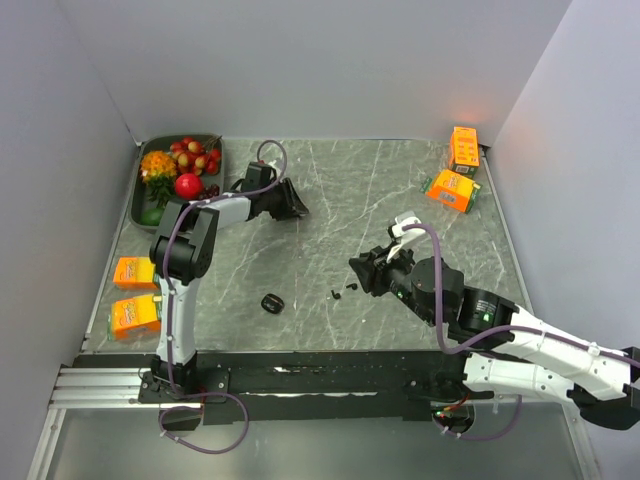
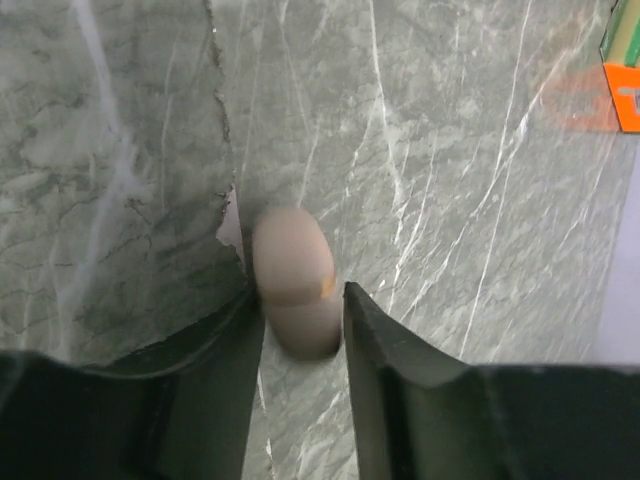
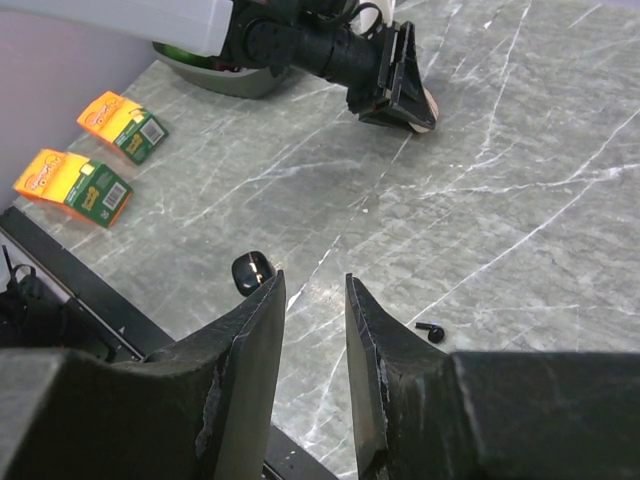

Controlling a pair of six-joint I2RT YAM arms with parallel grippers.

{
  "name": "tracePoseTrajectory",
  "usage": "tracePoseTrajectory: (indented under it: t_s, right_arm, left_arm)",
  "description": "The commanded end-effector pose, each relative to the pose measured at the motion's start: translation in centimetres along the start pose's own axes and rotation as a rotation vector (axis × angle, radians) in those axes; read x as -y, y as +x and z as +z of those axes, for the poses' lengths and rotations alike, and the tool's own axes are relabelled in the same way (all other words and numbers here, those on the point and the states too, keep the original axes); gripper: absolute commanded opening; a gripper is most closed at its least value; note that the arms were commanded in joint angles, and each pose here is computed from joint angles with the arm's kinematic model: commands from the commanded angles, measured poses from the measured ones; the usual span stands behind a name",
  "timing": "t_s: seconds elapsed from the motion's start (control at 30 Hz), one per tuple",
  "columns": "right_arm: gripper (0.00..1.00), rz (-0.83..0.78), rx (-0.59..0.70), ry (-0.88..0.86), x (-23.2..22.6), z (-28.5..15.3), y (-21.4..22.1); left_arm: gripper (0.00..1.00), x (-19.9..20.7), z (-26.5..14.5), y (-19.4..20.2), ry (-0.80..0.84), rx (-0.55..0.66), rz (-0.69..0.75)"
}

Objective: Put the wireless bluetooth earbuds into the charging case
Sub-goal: Place the charging case at the center of the board.

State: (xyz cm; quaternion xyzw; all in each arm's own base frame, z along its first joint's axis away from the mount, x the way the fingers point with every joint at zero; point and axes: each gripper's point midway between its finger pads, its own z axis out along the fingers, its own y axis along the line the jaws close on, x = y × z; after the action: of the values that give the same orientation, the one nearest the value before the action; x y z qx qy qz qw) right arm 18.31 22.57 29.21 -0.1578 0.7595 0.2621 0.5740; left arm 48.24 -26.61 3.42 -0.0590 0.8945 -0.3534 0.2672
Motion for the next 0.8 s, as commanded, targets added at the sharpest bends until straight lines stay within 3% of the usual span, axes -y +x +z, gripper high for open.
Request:
tracePoseTrajectory:
  t_s: [0.0,0.2,0.37,0.43,0.57,0.73,0.77]
  right_arm:
    - [0.38,0.016,0.030,0.000,-0.2,0.2,-0.9]
    - [0.38,0.017,0.025,-0.014,-0.5,0.4,-0.8]
    - [0.39,0.023,0.034,-0.018,-0.5,0.2,-1.0]
    - [0.38,0.021,0.032,-0.016,-0.4,0.2,-0.8]
    - [0.39,0.023,0.034,0.006,0.1,0.5,-0.2]
    - [0.42,0.038,0.017,0.046,0.7,1.7,1.8]
    - [0.42,0.044,0.020,0.051,0.8,1.8,1.9]
  left_arm:
    - [0.50,-2.0,-0.5,1.9,-0.089,-0.055,-0.001]
    - [0.61,-2.8,-2.4,3.0,-0.132,-0.050,0.006]
    - [0.67,-1.0,-5.1,1.4,-0.142,0.004,0.030]
    - [0.83,-0.1,-6.5,1.0,-0.146,0.017,0.033]
    - [0.91,4.6,-12.0,0.1,-0.120,0.122,0.097]
    - [0.95,10.0,-16.9,4.0,-0.243,0.329,0.250]
    - [0.99,10.8,-18.2,6.4,-0.231,0.358,0.249]
